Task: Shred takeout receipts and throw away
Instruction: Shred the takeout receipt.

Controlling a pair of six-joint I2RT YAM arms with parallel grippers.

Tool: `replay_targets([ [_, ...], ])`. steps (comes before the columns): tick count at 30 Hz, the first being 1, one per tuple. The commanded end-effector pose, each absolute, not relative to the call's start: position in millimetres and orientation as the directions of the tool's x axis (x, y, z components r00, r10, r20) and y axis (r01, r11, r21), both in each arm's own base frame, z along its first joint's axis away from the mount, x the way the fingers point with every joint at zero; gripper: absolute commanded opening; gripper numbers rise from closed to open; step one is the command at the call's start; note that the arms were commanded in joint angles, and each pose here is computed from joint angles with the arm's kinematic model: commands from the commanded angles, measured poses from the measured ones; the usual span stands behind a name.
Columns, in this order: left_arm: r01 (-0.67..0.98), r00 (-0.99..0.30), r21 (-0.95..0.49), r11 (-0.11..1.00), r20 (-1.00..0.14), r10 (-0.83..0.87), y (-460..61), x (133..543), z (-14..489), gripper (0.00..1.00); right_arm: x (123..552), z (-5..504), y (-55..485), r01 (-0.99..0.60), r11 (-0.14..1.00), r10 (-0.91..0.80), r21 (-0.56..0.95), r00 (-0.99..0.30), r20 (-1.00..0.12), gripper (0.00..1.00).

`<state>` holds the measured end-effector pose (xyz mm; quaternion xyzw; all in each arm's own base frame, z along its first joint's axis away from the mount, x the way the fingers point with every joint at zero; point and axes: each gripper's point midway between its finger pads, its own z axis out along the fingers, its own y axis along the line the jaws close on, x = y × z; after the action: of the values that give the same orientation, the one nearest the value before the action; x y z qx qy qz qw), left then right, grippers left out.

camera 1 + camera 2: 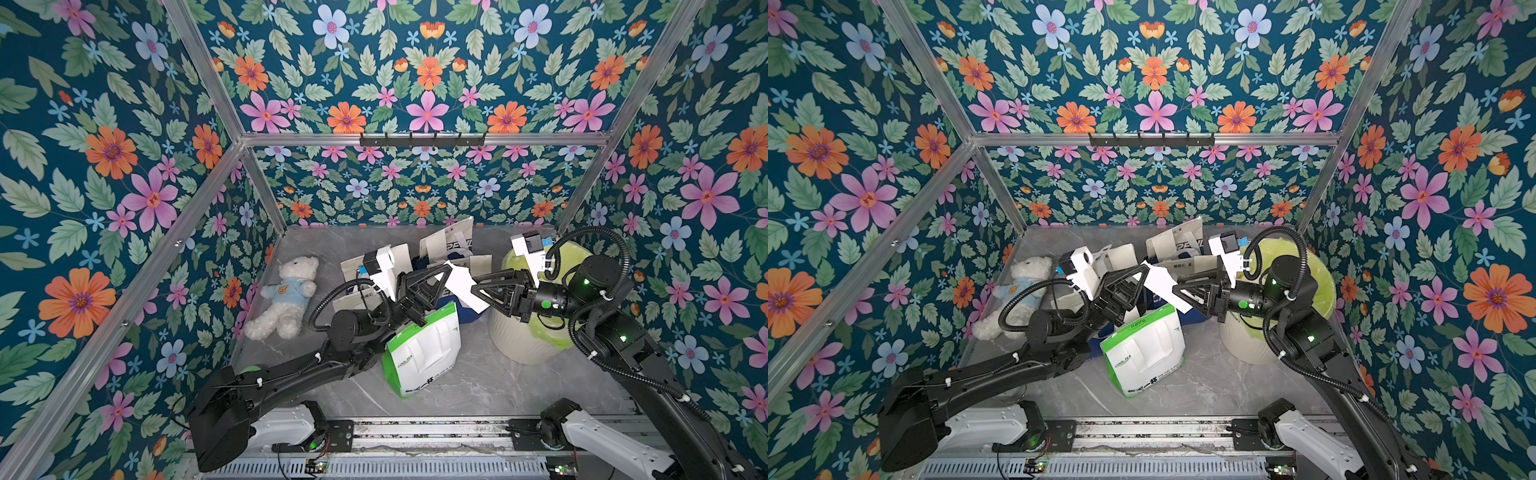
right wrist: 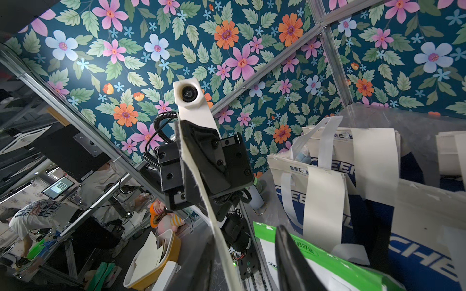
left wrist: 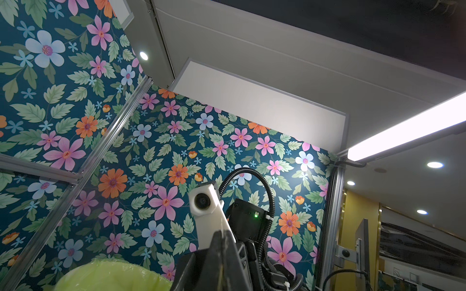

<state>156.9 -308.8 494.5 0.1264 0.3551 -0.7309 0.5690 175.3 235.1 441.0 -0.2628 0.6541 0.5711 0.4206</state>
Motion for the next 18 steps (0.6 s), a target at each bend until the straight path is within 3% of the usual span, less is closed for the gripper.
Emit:
replay_targets([
  [1,0.924,-0.316,-0.362,-0.122,-0.547,-0.775,-299,155,505,0.0,170,451,237,-0.842,0.164,0.154,0.514,-0.493,-0.856,0.31],
  [2,0.924,-0.318,-0.362,-0.124,-0.547,-0.774,-299,154,506,0.0,170,450,238,-0.84,0.16,0.15,0.518,-0.498,-0.854,0.25],
  [3,0.923,-0.319,-0.365,-0.122,-0.549,-0.773,-300,155,505,0.0,169,449,239,-0.837,0.157,0.146,0.524,-0.505,-0.851,0.08],
  [4,0.921,-0.322,-0.371,-0.12,-0.549,-0.771,-300,156,504,0.0,171,448,238,-0.826,0.17,0.147,0.537,-0.517,-0.843,0.0],
  [6,0.912,-0.333,-0.394,-0.111,-0.555,-0.763,-303,160,501,0.0,172,447,237,-0.819,0.179,0.149,0.545,-0.525,-0.838,0.0],
  [7,0.901,-0.344,-0.422,-0.099,-0.557,-0.756,-305,164,498,0.1,170,446,236,-0.818,0.181,0.147,0.547,-0.527,-0.837,0.0],
  [8,0.89,-0.353,-0.448,-0.084,-0.561,-0.749,-306,168,495,0.42,169,445,235,-0.817,0.187,0.143,0.545,-0.526,-0.838,0.0],
  [9,0.877,-0.362,-0.476,-0.062,-0.572,-0.736,-308,172,491,0.91,166,445,233,-0.819,0.198,0.134,0.539,-0.522,-0.843,0.0],
  [10,0.872,-0.354,-0.49,-0.023,-0.596,-0.721,-309,175,487,0.99,163,443,231,-0.821,0.212,0.121,0.53,-0.516,-0.848,0.0],
  [15,0.87,-0.132,-0.319,0.375,-0.885,-0.447,-303,182,468,0.99,150,427,222,-0.816,0.28,0.028,0.506,-0.52,-0.854,0.0],
  [18,0.885,-0.05,-0.124,0.449,-0.984,-0.174,-302,179,453,0.99,145,410,218,-0.798,0.315,-0.031,0.513,-0.549,-0.835,0.0],
])
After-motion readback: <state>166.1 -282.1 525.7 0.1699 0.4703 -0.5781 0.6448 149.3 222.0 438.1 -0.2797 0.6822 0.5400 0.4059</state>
